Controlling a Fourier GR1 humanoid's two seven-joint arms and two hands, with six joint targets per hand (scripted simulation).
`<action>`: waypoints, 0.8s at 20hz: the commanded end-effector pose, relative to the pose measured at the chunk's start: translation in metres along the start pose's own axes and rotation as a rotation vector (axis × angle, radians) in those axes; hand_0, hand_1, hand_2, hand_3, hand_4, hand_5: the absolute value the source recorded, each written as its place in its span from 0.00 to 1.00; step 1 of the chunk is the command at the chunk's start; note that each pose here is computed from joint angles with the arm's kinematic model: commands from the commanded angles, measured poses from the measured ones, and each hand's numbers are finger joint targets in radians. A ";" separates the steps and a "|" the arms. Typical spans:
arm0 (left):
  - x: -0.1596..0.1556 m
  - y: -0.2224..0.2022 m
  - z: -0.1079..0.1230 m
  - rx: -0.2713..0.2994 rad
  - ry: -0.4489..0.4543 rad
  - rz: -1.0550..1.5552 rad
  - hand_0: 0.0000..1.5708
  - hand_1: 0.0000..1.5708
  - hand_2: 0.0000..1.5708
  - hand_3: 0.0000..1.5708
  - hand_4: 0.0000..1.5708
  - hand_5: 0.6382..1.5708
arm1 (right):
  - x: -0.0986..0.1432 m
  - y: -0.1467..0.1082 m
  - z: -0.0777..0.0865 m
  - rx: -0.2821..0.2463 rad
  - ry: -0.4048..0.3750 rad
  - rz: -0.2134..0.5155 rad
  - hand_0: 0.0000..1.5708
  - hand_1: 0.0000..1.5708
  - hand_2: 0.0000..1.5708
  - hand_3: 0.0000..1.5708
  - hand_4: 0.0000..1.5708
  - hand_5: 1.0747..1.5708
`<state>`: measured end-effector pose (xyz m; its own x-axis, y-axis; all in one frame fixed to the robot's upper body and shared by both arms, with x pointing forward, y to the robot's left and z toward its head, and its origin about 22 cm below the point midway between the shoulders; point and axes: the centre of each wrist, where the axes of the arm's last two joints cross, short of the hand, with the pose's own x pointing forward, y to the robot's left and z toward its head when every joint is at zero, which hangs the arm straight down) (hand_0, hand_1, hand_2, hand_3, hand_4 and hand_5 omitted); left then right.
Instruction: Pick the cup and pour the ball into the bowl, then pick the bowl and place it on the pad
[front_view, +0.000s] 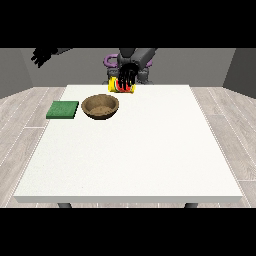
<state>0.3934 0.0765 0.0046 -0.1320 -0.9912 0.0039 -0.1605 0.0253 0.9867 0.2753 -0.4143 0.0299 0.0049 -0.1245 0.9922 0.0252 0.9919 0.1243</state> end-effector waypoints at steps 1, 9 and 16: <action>0.019 0.026 -0.020 0.047 0.001 -0.258 0.95 0.95 1.00 1.00 0.76 0.99 | -0.004 -0.005 0.001 -0.002 -0.001 0.009 0.00 0.00 0.00 0.16 0.44 0.97; 0.056 0.030 0.005 -0.024 -0.128 -0.469 0.17 0.17 0.80 0.99 0.66 1.00 | -0.020 0.029 -0.024 0.015 0.009 -0.006 0.00 0.00 0.00 0.21 0.44 0.96; 0.069 0.052 0.003 -0.047 -0.178 -0.478 0.00 0.00 0.67 0.98 0.70 1.00 | 0.004 0.006 -0.024 -0.025 0.010 0.017 0.00 0.00 0.00 0.11 0.45 0.96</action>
<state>0.3761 0.0157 0.0467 -0.1828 -0.8620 -0.4728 -0.1962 -0.4393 0.8767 0.2972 -0.3947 0.0195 0.0139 -0.1212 0.9925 0.0163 0.9925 0.1210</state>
